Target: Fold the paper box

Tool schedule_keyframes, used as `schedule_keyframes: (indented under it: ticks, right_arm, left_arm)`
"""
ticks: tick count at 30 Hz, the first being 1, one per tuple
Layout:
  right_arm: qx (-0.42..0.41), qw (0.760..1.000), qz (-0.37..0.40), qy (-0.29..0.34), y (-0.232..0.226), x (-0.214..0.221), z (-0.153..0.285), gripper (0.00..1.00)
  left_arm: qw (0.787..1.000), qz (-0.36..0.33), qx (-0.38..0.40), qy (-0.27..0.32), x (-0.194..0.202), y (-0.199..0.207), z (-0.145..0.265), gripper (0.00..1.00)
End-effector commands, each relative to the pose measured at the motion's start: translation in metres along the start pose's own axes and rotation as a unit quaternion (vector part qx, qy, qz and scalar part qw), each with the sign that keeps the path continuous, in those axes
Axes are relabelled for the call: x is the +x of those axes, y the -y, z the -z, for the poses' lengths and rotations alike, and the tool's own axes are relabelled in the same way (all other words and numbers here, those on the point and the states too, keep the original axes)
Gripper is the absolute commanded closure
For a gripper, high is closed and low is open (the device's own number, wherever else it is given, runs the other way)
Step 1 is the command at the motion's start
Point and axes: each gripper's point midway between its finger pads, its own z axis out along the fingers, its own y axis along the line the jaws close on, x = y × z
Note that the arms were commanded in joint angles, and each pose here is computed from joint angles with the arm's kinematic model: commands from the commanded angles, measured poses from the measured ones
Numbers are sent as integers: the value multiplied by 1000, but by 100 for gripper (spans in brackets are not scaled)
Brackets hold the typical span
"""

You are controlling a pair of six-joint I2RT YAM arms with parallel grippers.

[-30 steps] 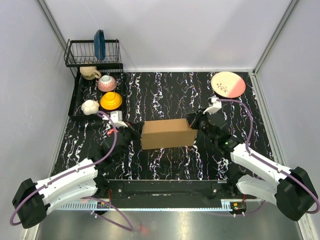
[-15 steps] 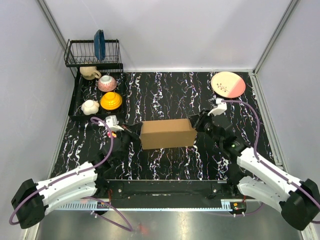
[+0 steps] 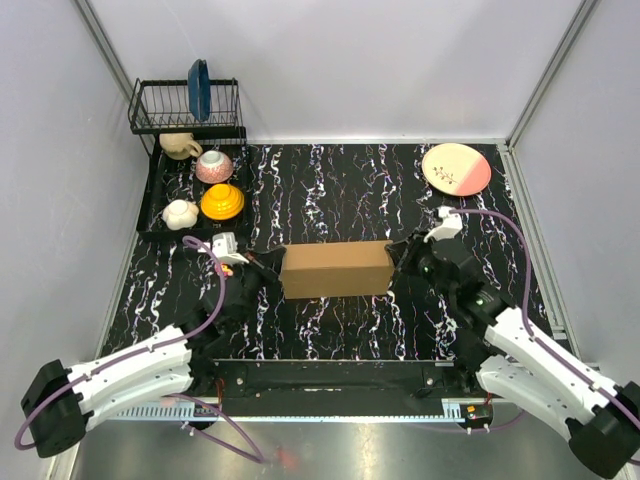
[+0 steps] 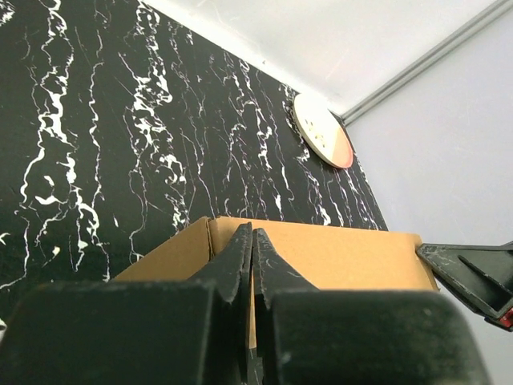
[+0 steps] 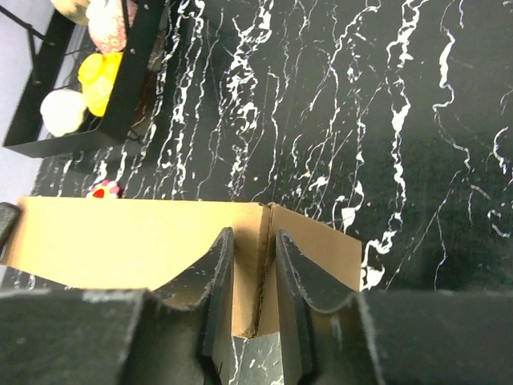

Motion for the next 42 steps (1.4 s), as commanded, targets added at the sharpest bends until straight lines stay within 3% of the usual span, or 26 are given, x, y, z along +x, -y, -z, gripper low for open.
schedule_keyframes:
  ticks: [1,3,11,15,19,21,25,26,30,34,38,42]
  right_arm:
    - [25,991,-5,-135,33,79,28,76]
    - [0,990,-25,-138,24,79,38,76]
    - [43,980,-64,-185,33,91,61,71]
    - [21,986,-76,-147,27,76,67,66]
    - [22,982,-67,-173,26,82,72,67]
    - [9,985,-73,-154,21,74,76,62]
    - [-17,993,-103,-55,12,33,80,52]
    - [-25,993,-106,-38,7,23,82,51]
    - [-22,994,-102,-26,0,7,80,48]
    - [-16,995,-81,-63,-1,20,67,49]
    - [11,986,-91,-141,10,67,43,49]
    - [34,976,-105,-189,20,100,29,45]
  left_arm:
    - [987,-94,-56,-121,67,-56,32,100]
    - [985,-96,-44,-136,70,-52,42,100]
    - [967,-90,-18,-236,97,-42,74,100]
    - [969,-103,-11,-223,95,-37,79,98]
    - [960,-125,-11,-252,102,-41,90,98]
    - [963,-121,-24,-241,101,-47,98,96]
    - [991,-48,-16,-120,55,-35,92,80]
    - [996,-43,-11,-80,36,-30,87,72]
    - [1000,-28,5,1,-16,-12,85,54]
    - [997,-72,-31,1,-22,-18,83,40]
    - [989,-104,-75,-68,27,-36,79,37]
    - [981,-102,-140,-86,53,-65,79,29]
